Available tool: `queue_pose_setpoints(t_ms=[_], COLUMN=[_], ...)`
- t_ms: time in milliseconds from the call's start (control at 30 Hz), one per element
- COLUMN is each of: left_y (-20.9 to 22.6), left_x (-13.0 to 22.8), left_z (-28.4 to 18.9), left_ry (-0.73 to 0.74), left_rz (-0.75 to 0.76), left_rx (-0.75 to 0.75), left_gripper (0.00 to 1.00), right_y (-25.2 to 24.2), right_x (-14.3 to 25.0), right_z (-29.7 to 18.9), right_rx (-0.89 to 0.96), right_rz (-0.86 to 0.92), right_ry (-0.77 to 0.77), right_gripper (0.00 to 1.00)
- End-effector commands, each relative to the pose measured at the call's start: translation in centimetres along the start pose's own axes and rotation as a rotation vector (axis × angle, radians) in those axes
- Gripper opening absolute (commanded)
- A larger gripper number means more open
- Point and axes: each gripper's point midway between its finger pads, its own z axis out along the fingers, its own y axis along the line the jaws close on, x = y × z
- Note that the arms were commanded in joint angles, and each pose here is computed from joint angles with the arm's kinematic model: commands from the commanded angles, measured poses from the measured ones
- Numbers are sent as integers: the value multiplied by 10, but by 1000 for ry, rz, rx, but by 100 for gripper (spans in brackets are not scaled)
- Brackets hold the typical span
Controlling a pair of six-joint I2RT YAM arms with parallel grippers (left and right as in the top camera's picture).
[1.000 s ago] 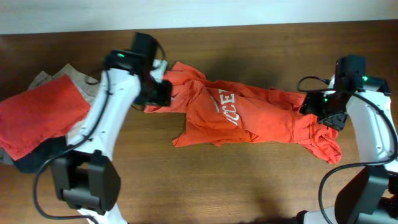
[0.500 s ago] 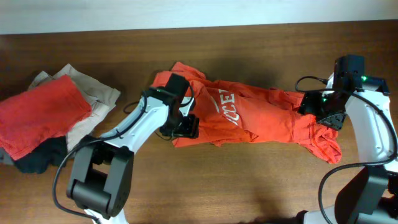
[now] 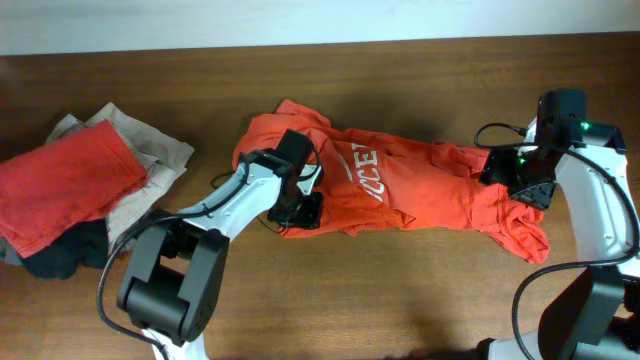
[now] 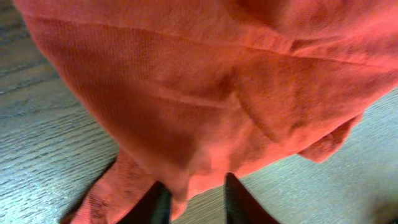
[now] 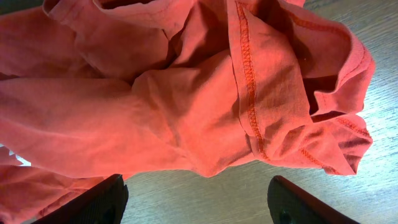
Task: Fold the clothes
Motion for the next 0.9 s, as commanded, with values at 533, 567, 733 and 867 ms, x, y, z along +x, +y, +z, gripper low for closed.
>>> queue_pose_setpoints(t_ms=[533,567,733,867], left_y=[26,27,28,24], left_x=[-10,-11,-11,-5], left_z=[-9,-9,2,15], left_ry=[-14,-16,-1,39], left_rz=[-50,-50,-49,-53], left_rx=[-30,-38,-31,-4], left_gripper=[73,79,81,64], right_y=[3,3,3,3], right_x=[0,0,-1,-1], right_z=[-3,-3,-3,-3], right_rx=[-8,-8,-8,-8], right_rz=[-15,-15,-15,-15], right_ry=[-6,-6,-7,-7], right_gripper=[77,77,77,77])
